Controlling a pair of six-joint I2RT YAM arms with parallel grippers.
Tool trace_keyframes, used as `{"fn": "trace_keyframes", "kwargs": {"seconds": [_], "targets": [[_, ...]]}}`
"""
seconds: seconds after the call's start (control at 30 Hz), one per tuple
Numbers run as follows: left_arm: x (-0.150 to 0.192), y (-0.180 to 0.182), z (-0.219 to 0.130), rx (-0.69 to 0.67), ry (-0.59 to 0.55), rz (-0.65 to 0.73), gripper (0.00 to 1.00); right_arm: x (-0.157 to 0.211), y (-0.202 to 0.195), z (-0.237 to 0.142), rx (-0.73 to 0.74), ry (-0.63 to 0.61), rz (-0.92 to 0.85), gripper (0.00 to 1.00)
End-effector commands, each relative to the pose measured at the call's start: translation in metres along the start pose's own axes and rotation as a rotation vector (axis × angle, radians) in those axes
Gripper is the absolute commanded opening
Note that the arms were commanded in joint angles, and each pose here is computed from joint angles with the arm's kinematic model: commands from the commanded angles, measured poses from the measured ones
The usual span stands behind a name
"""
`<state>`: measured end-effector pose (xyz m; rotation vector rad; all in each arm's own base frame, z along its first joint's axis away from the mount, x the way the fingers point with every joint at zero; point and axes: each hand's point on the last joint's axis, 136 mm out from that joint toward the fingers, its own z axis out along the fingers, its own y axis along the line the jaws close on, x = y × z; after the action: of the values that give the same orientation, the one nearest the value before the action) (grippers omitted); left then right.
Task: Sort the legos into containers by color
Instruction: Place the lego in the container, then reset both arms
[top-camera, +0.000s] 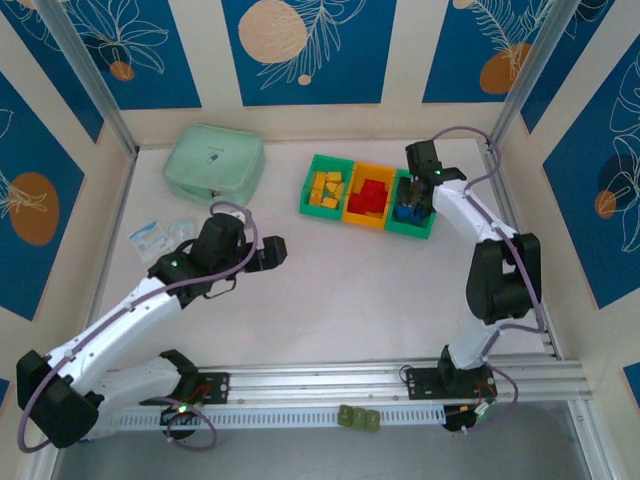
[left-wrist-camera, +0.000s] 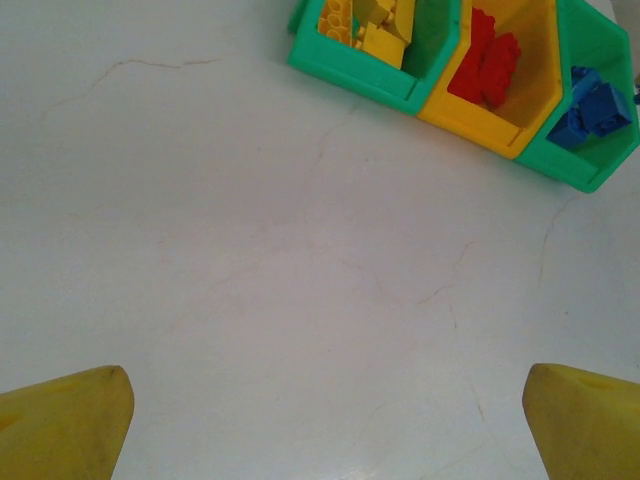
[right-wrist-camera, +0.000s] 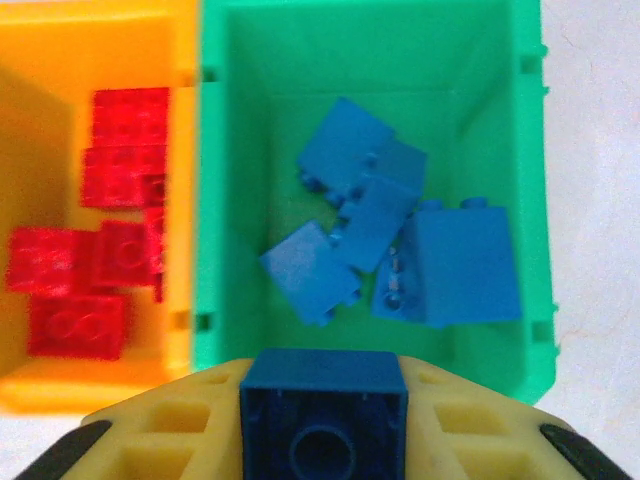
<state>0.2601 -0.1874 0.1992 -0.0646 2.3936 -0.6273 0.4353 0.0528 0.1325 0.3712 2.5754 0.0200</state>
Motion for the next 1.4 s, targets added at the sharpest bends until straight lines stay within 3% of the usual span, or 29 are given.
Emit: {"fn": "trace_keyframes", "kwargs": {"seconds": [0.0,0.13,0.3,0.37,0.47,0.57,0.63,0.73,0.8,0.9,1.0,1.13,1.27,1.37], "targets": [[-0.019,-0.017,-0.003,0.068,-0.046,0.003,0.99,-0.013,0.009,0.007,-0.042,-0.007,-0.019,0.42],[-0.023,-0.016,0.000,0.061,-0.048,0.003,0.99,-0.024,0.012,0.008,-0.076,-0.012,-0.018,0.54],[-0.034,-0.012,0.002,0.047,-0.077,-0.006,0.99,-0.037,0.011,-0.020,-0.100,-0.093,-0.022,0.69],[-0.046,-0.008,0.004,0.040,-0.102,-0.001,0.99,-0.038,0.004,-0.033,-0.094,-0.136,-0.017,0.81],[-0.069,0.020,0.005,-0.084,-0.140,0.019,0.99,-0.031,-0.016,-0.042,-0.052,-0.184,0.007,0.98],[-0.092,0.054,0.007,-0.212,-0.256,0.107,0.99,-0.012,-0.039,-0.038,0.003,-0.231,-0.007,0.99],[-0.102,0.092,0.004,-0.345,-0.323,0.090,0.99,0.002,-0.051,-0.032,0.027,-0.268,-0.019,0.99],[-0.103,0.147,0.001,-0.487,-0.355,0.051,0.99,0.020,-0.064,-0.023,0.053,-0.345,-0.056,0.99],[-0.098,0.171,0.002,-0.558,-0.367,0.094,0.99,0.026,-0.078,-0.022,0.095,-0.424,-0.090,0.99],[-0.092,0.196,0.006,-0.664,-0.420,0.212,0.99,0.041,-0.080,-0.011,-0.005,-0.488,-0.110,0.99],[-0.087,0.206,0.009,-0.674,-0.457,0.277,0.99,0.047,-0.072,-0.011,-0.105,-0.567,-0.122,0.99],[-0.080,0.205,0.026,-0.573,-0.522,0.327,0.99,0.042,-0.056,-0.021,-0.263,-0.659,-0.174,0.99],[-0.078,0.201,0.041,-0.496,-0.618,0.387,0.99,0.041,-0.046,-0.009,-0.400,-0.637,-0.169,0.99],[-0.082,0.198,0.051,-0.473,-0.591,0.433,0.99,0.050,-0.026,0.007,-0.373,-0.658,-0.276,0.99]]}}
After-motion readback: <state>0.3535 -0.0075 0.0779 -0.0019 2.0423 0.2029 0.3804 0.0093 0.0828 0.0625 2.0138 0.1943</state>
